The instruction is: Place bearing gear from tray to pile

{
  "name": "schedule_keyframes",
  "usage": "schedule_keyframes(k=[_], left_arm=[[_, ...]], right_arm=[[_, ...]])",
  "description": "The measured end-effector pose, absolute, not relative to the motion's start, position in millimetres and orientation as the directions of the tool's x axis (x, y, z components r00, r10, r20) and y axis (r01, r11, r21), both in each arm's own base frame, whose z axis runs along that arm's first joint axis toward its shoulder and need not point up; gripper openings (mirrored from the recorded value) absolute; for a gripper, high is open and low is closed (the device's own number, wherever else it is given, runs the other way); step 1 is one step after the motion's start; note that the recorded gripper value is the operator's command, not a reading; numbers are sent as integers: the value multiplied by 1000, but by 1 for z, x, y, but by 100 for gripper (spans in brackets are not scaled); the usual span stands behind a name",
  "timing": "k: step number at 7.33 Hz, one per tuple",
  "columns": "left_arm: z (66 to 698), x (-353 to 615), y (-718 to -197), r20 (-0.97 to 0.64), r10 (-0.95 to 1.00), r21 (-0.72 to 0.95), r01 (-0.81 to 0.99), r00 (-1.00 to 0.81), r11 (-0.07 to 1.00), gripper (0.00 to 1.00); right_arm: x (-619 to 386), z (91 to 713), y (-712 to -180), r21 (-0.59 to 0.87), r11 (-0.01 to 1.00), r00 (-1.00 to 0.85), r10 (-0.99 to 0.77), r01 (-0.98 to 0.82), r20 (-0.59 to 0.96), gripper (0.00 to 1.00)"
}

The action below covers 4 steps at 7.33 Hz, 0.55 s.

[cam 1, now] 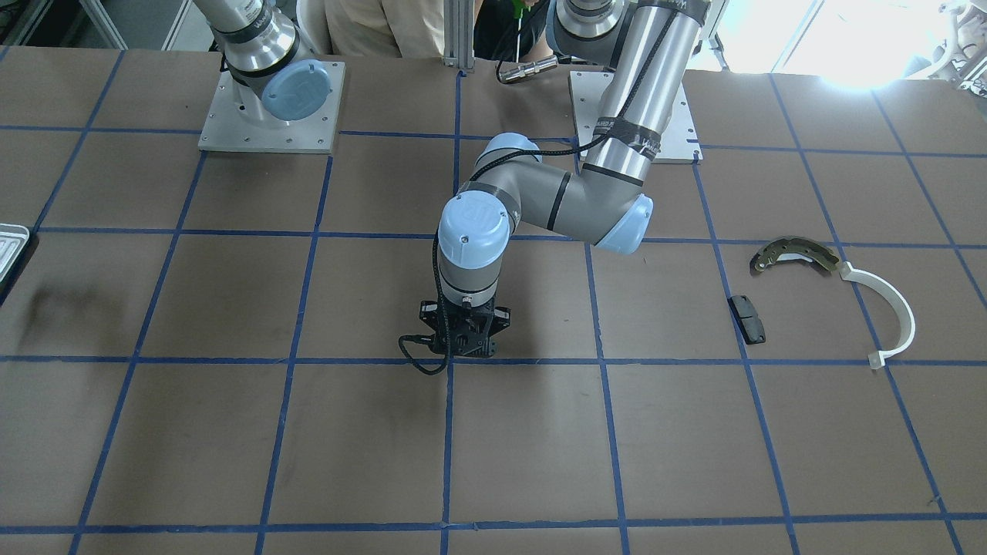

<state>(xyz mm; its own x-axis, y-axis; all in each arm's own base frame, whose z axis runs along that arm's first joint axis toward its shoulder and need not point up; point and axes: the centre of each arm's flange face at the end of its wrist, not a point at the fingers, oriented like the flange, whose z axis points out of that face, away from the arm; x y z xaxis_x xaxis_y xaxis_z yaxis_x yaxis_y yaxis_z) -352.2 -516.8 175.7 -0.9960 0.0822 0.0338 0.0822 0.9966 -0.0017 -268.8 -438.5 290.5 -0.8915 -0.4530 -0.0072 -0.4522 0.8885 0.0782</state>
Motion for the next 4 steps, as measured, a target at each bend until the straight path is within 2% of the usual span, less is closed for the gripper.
schedule_keyframes(k=[2,4], left_arm=[[200,-324,-534,43,64,-29,63,-997,998,4],[235,-232,-562,43,97,-17,96,-994,995,4]], right_arm=[[-154,301,-440,49,957,-957,-282,-286,-74,0],[-44,293,-439,44,992,-985,-112,-119,-132,0]])
